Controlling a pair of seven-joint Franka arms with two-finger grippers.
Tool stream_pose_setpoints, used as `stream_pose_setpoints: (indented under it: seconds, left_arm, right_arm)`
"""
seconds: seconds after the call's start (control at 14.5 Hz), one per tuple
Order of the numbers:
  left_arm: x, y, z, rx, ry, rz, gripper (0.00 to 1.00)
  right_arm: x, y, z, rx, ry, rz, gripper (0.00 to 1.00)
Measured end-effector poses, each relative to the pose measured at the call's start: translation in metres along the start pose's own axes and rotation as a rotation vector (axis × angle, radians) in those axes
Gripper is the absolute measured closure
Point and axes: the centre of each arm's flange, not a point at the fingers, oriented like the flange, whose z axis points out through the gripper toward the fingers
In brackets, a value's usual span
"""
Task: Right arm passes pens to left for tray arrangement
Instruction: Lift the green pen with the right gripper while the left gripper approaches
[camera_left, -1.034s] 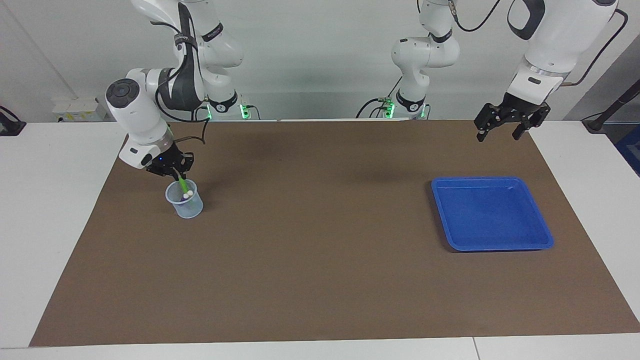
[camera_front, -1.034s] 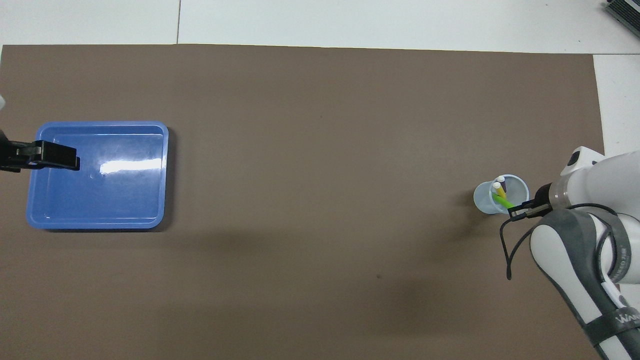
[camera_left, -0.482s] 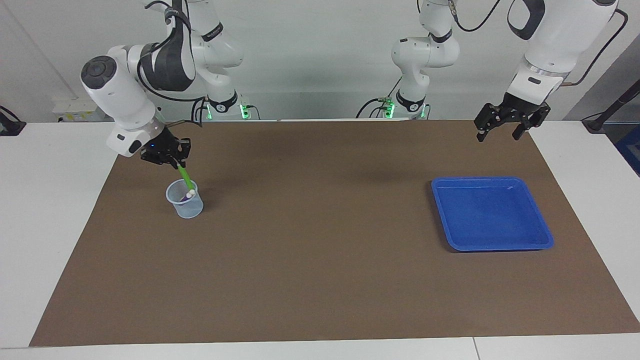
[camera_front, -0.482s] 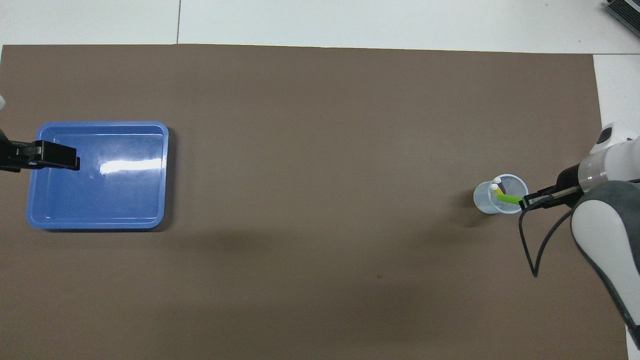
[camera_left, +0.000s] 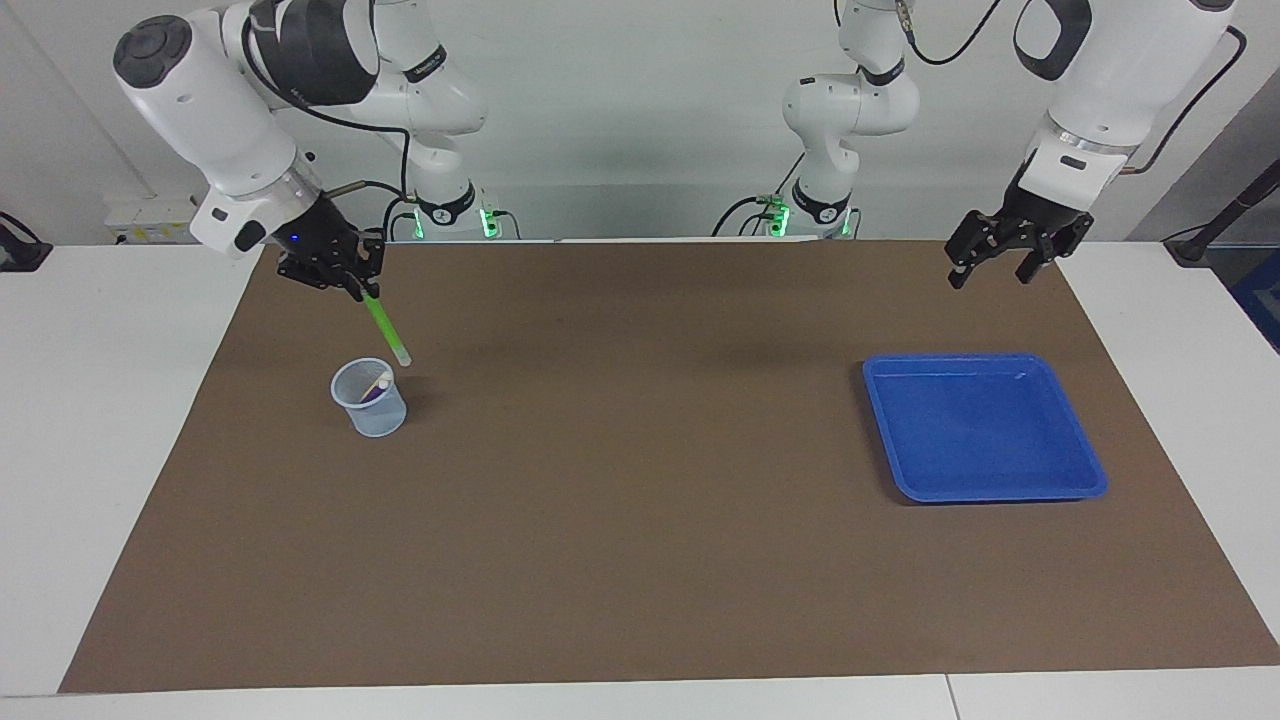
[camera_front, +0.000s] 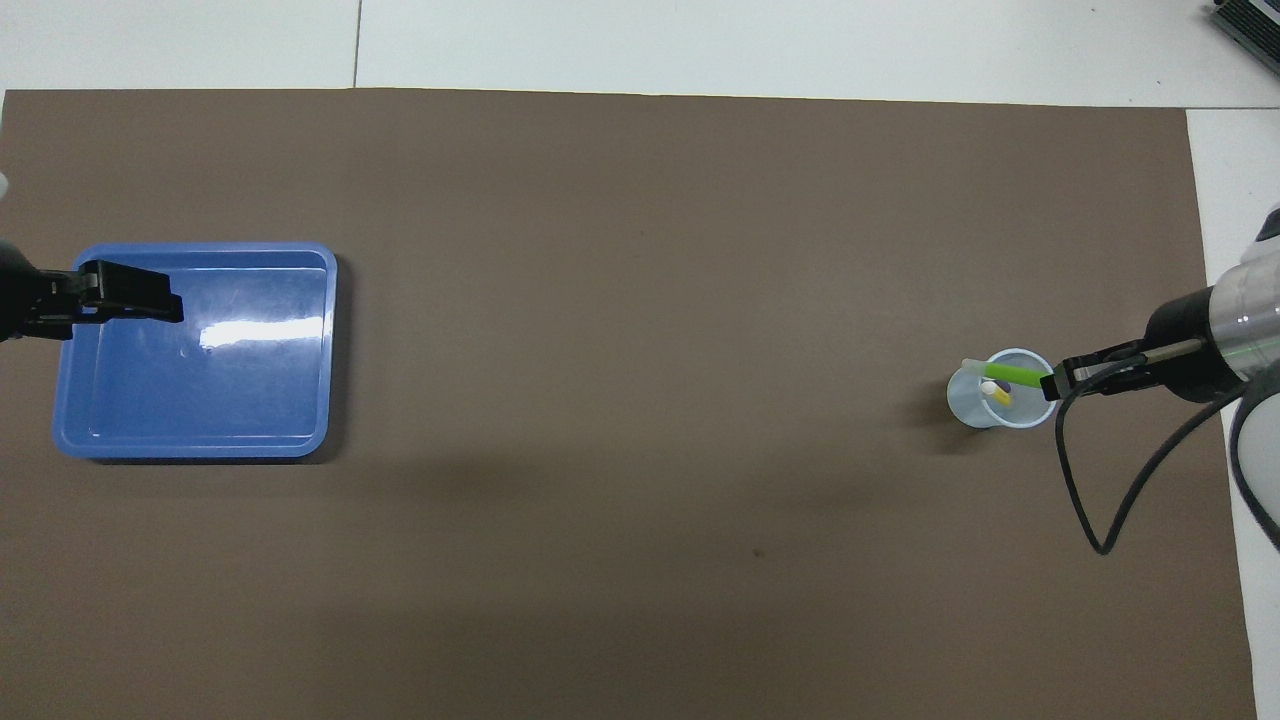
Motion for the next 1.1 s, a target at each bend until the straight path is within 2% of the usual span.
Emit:
stream_pose_setpoints:
  seconds: [0.41,0.76,1.1]
  left_arm:
    - [-0.009,0.043,0.025,-0.244,0.024,-0.227,0.00]
    - [-0.022,0.090,0.035,-0.374,0.026,-0.427,0.01]
    - [-0.034,0.121,0.054,-0.546,-0.029,-0.644,0.00]
  right_arm:
    - [0.012,-0.077,-0.009,0.178,0.068,0.228,0.82]
    - [0.021,-0.147,0.013,0.287,0.129,0.387,0.82]
    - [0.021,-0.203,0.020,0.426,0.162,0.568,0.82]
